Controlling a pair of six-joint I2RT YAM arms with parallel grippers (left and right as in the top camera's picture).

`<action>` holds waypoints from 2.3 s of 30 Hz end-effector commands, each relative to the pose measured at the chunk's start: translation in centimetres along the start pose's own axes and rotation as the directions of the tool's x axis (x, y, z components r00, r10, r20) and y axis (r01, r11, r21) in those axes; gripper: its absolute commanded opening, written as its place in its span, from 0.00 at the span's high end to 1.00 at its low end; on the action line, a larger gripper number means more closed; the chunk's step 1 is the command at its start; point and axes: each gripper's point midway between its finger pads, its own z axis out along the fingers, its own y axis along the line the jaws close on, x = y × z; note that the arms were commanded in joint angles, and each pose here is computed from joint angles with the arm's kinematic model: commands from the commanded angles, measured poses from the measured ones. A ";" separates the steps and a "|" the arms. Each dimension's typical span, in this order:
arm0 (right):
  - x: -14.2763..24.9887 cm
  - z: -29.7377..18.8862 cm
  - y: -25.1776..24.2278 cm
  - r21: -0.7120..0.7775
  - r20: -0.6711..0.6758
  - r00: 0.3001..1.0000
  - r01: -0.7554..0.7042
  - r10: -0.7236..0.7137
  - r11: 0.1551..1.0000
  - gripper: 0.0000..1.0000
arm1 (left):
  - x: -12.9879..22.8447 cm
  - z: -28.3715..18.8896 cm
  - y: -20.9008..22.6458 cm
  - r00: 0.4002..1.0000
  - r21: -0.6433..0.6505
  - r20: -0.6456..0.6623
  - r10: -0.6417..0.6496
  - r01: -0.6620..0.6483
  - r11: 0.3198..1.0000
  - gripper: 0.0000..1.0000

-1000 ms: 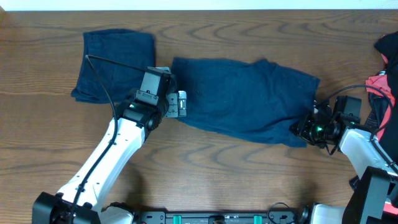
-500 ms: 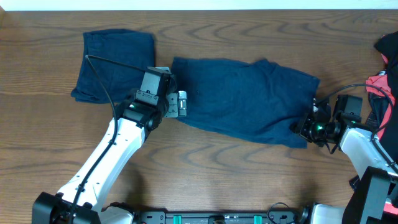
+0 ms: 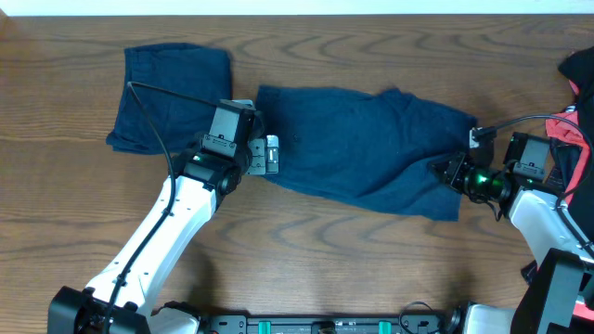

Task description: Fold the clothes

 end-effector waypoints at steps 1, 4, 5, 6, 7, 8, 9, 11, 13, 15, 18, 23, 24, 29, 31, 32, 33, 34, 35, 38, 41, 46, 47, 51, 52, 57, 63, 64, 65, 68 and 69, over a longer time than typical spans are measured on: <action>0.0 0.2 0.3 0.030 -0.005 1.000 0.005 -0.005 1.000 0.80 | 0.5 0.4 0.4 1.000 -0.017 -0.013 0.012 -0.012 1.000 0.01; 0.1 0.1 -0.3 0.060 -0.008 1.000 -0.002 0.002 0.998 0.70 | 0.6 0.4 0.4 1.000 -0.017 -0.014 0.012 -0.012 1.000 0.01; 0.2 0.0 -0.5 0.064 -0.012 1.000 0.003 -0.002 0.998 0.69 | 0.6 0.4 0.4 1.000 -0.017 -0.014 0.012 -0.012 1.000 0.01; 0.3 -0.2 -0.8 0.069 -0.015 1.000 0.006 -0.005 0.998 0.69 | 0.6 0.4 0.4 1.000 -0.017 -0.014 0.012 -0.012 1.000 0.01; 0.5 -0.4 -1.3 0.082 -0.019 1.000 0.008 -0.006 0.997 0.69 | 0.6 0.4 0.4 1.000 -0.017 -0.014 0.012 -0.012 1.000 0.01; 0.6 -0.7 -1.8 0.096 -0.022 1.000 0.000 0.002 0.995 0.69 | 0.6 0.4 0.4 1.000 -0.017 -0.015 0.012 -0.012 1.000 0.01; 0.7 -1.0 -2.4 0.112 -0.022 1.000 -0.011 0.014 0.994 0.69 | 0.6 0.4 0.4 1.000 -0.017 -0.015 0.012 -0.012 1.000 0.01; 0.9 -1.7 -3.6 0.144 -0.025 0.999 -0.023 0.027 0.989 0.70 | 0.6 0.4 0.4 1.000 -0.017 -0.014 0.012 -0.012 1.000 0.01; 1.1 -2.6 -4.9 0.180 -0.023 0.999 -0.036 0.041 0.983 0.69 | 0.6 0.4 0.4 1.000 -0.017 -0.014 0.012 -0.012 1.000 0.01; 1.4 -3.3 -6.0 0.212 -0.023 0.997 -0.061 0.067 0.975 0.73 | 0.6 0.4 0.4 1.000 -0.017 -0.014 0.012 -0.012 1.000 0.01; 2.3 -3.9 -6.7 0.223 -0.048 0.996 -0.061 0.074 0.973 0.76 | 0.6 0.4 0.4 1.000 -0.017 -0.014 0.012 -0.012 1.000 0.01; 3.3 -4.0 -7.5 0.275 -0.081 0.993 -0.056 0.081 0.960 0.73 | 0.5 0.4 0.4 1.000 -0.017 -0.013 0.012 -0.012 1.000 0.01; 3.5 -3.9 -7.5 0.280 -0.087 0.993 -0.053 0.080 0.959 0.73 | 0.5 0.4 0.4 1.000 -0.017 -0.013 0.012 -0.012 1.000 0.01; 4.5 -3.3 -8.4 0.315 -0.097 0.993 -0.037 0.071 0.948 0.71 | 0.6 0.4 0.4 1.000 -0.017 -0.014 0.012 -0.012 1.000 0.01; 4.3 -3.1 -8.6 0.315 -0.074 0.994 -0.053 0.080 0.947 0.68 | 0.5 0.4 0.4 1.000 -0.017 -0.013 0.012 -0.012 1.000 0.01; 4.2 -3.0 -8.7 0.315 -0.064 0.994 -0.059 0.083 0.947 0.68 | 0.5 0.4 0.4 1.000 -0.017 -0.013 0.012 -0.012 1.000 0.01; 4.1 -2.9 -8.7 0.315 -0.056 0.995 -0.065 0.087 0.947 0.68 | 0.6 0.4 0.4 1.000 -0.017 -0.014 0.012 -0.012 1.000 0.01; 4.1 -2.9 -8.6 0.307 -0.049 0.994 -0.073 0.093 0.949 0.68 | 0.6 0.4 0.4 1.000 -0.017 -0.014 0.012 -0.012 1.000 0.01; 4.0 -2.8 -8.5 0.299 -0.046 0.994 -0.078 0.096 0.951 0.68 | 0.6 0.4 0.4 1.000 -0.017 -0.014 0.012 -0.012 1.000 0.01; 3.8 -2.7 -8.4 0.285 -0.038 0.996 -0.072 0.086 0.956 0.67 | 0.6 0.4 0.4 1.000 -0.017 -0.014 0.012 -0.012 1.000 0.01; 3.3 -2.6 -8.3 0.281 -0.022 0.997 -0.066 0.075 0.957 0.61 | 0.6 0.4 0.4 1.000 -0.017 -0.014 0.012 -0.012 1.000 0.01; 2.9 -2.2 -7.5 0.245 -0.016 0.998 -0.053 0.058 0.968 0.61 | 0.6 0.4 0.4 1.000 -0.017 -0.014 0.012 -0.012 1.000 0.01; 3.0 -2.1 -7.3 0.243 -0.020 0.998 -0.046 0.053 0.969 0.61 | 0.6 0.4 0.4 1.000 -0.017 -0.014 0.012 -0.012 1.000 0.01; 3.1 -1.7 -7.0 0.251 -0.034 0.999 -0.018 0.028 0.968 0.62 | 0.6 0.4 0.4 1.000 -0.017 -0.014 0.012 -0.012 1.000 0.01; 3.1 -1.5 -6.8 0.248 -0.037 0.999 -0.009 0.019 0.969 0.64 | 0.6 0.4 0.4 1.000 -0.017 -0.014 0.012 -0.012 1.000 0.01; 2.9 -1.3 -6.7 0.250 -0.031 0.999 -0.005 0.013 0.968 0.87 | 0.6 0.4 0.4 1.000 -0.017 -0.014 0.012 -0.012 1.000 0.01; 3.0 -1.6 -6.4 0.243 -0.039 0.999 -0.022 0.032 0.970 0.99 | 0.7 0.4 0.4 1.000 -0.020 -0.021 0.012 -0.013 1.000 0.01; 2.9 -1.8 -6.3 0.243 -0.040 0.999 -0.022 0.033 0.970 0.99 | 0.8 0.4 0.4 1.000 -0.020 -0.023 0.012 -0.013 1.000 0.01; 2.7 -1.9 -6.1 0.243 -0.039 0.999 -0.022 0.033 0.970 0.99 | 0.8 0.4 0.5 1.000 -0.020 -0.024 0.012 -0.013 1.000 0.00; 1.8 -2.7 -4.9 0.229 -0.024 0.999 -0.016 0.022 0.973 0.99 | 0.8 0.4 0.5 1.000 -0.021 -0.024 0.012 -0.013 1.000 0.01; 1.5 -3.0 -4.6 0.230 -0.016 1.000 -0.021 0.026 0.973 0.99 | 0.8 0.4 0.5 1.000 -0.021 -0.024 0.012 -0.013 1.000 0.01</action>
